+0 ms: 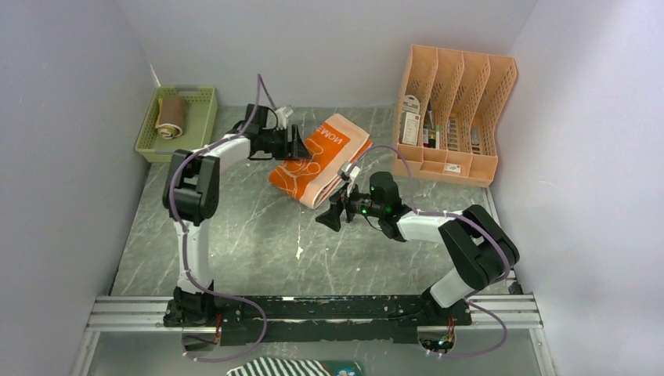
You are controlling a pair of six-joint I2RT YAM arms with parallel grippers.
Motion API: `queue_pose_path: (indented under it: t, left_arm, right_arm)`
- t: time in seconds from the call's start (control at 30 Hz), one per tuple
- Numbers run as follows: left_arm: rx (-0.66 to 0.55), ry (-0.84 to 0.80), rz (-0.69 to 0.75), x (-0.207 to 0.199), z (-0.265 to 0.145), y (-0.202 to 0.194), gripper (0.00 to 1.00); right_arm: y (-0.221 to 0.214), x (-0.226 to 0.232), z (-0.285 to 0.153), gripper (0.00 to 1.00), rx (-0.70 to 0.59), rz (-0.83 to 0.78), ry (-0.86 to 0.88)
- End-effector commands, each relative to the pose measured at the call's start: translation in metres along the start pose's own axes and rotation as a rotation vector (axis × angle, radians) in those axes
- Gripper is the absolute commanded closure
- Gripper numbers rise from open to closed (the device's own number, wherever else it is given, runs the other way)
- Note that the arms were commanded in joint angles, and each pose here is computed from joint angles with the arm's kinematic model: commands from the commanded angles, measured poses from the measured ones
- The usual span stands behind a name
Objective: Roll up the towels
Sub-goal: Roll the towel at the center of the board.
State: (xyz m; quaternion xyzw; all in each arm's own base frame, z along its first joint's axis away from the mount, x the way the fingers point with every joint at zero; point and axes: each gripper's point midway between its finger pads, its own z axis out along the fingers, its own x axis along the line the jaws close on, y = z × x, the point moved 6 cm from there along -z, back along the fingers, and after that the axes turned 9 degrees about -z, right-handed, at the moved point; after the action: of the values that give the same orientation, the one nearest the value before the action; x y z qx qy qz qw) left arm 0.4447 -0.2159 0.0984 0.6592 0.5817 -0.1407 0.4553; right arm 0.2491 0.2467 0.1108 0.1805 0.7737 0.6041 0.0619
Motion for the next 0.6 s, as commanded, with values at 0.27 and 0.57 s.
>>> queue_pose_path:
  t: [0.27,0.57]
  left_arm:
    - [-0.256,0.002,-0.015,-0.004,-0.094,0.019,0.28]
    - [-0.194,0.091,-0.055,0.033,-0.074,-0.009,0.44]
  right_arm:
    - [0.032,-0.058,0.054,0.78,-0.021,0.003,-0.156]
    - [0.005,-0.093,0.095,0.98,0.114,0.007,-0.256]
